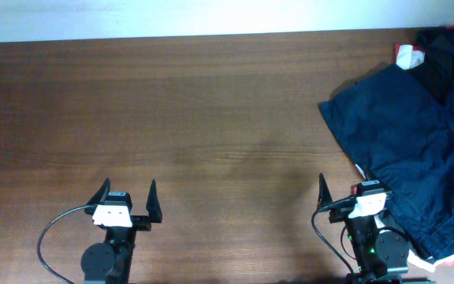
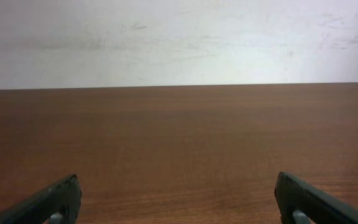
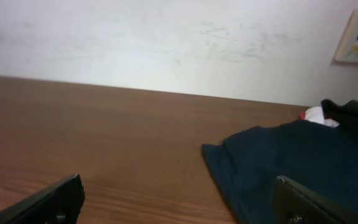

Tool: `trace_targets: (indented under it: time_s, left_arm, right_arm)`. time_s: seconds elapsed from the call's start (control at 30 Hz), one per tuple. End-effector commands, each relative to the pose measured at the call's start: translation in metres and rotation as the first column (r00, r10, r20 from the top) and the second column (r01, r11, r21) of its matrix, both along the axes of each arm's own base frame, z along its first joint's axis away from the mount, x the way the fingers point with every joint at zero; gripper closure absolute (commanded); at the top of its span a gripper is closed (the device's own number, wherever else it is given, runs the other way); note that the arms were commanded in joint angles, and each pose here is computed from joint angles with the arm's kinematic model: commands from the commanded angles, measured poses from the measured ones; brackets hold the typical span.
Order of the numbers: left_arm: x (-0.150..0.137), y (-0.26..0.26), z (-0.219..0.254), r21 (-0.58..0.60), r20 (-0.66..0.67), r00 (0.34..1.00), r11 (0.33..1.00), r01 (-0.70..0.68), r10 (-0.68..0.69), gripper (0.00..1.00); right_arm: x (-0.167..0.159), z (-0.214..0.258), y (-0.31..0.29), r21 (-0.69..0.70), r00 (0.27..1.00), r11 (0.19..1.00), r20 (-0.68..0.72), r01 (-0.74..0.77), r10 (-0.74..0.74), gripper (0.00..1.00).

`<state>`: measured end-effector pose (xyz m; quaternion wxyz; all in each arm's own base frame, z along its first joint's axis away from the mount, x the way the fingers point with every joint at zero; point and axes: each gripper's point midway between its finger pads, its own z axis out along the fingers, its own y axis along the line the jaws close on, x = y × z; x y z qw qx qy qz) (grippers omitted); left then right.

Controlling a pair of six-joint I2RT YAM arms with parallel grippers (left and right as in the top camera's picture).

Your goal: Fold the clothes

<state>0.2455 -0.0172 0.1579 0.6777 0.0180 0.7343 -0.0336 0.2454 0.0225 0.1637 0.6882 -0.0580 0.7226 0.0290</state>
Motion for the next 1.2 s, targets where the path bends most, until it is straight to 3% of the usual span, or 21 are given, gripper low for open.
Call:
trace_targets:
  time_s: [0.0, 0.43, 0.67, 0.8, 0.97, 1.07, 1.17]
  left_arm:
    - [0.000, -0.001, 0.000, -0.007, 0.003, 1.000, 1.000, 0.006, -0.006, 0.01]
    - [0.004, -0.001, 0.024, -0.003, -0.072, 0.997, 1.000, 0.004, -0.004, 0.01]
    - [0.024, -0.004, 0.035, 0.006, -0.261, 0.965, 1.000, 0.013, -0.011, 0.01]
    - [0.040, -0.005, 0.041, 0.012, -0.365, 0.931, 1.000, 0.015, -0.010, 0.01]
    - [0.056, -0.009, 0.036, 0.010, -0.474, 0.880, 1.000, 0.029, -0.021, 0.01]
    - [0.058, -0.013, 0.019, -0.002, -0.537, 0.843, 0.999, 0.049, -0.042, 0.01]
    - [0.059, -0.017, 0.011, -0.014, -0.561, 0.825, 0.998, 0.065, -0.062, 0.01]
  right_arm:
    - [0.000, 0.002, 0.002, 0.115, 1.000, 0.993, -0.001, -0.002, 0.003, 0.01]
    - [-0.012, 0.036, 0.000, 0.110, 0.993, 0.994, -0.117, 0.022, -0.009, 0.01]
    - [0.002, 0.053, 0.000, 0.100, 0.958, 0.994, -0.286, 0.039, -0.009, 0.01]
    - [0.019, 0.054, 0.001, 0.080, 0.898, 0.996, -0.439, 0.047, -0.007, 0.01]
    - [0.048, 0.043, 0.001, -0.028, 0.746, 1.000, -0.666, -0.015, -0.007, 0.01]
    - [0.073, 0.036, 0.002, -0.085, 0.666, 0.993, -0.746, -0.086, -0.006, 0.01]
    - [0.094, 0.029, 0.002, -0.086, 0.642, 0.992, -0.767, -0.087, -0.010, 0.01]
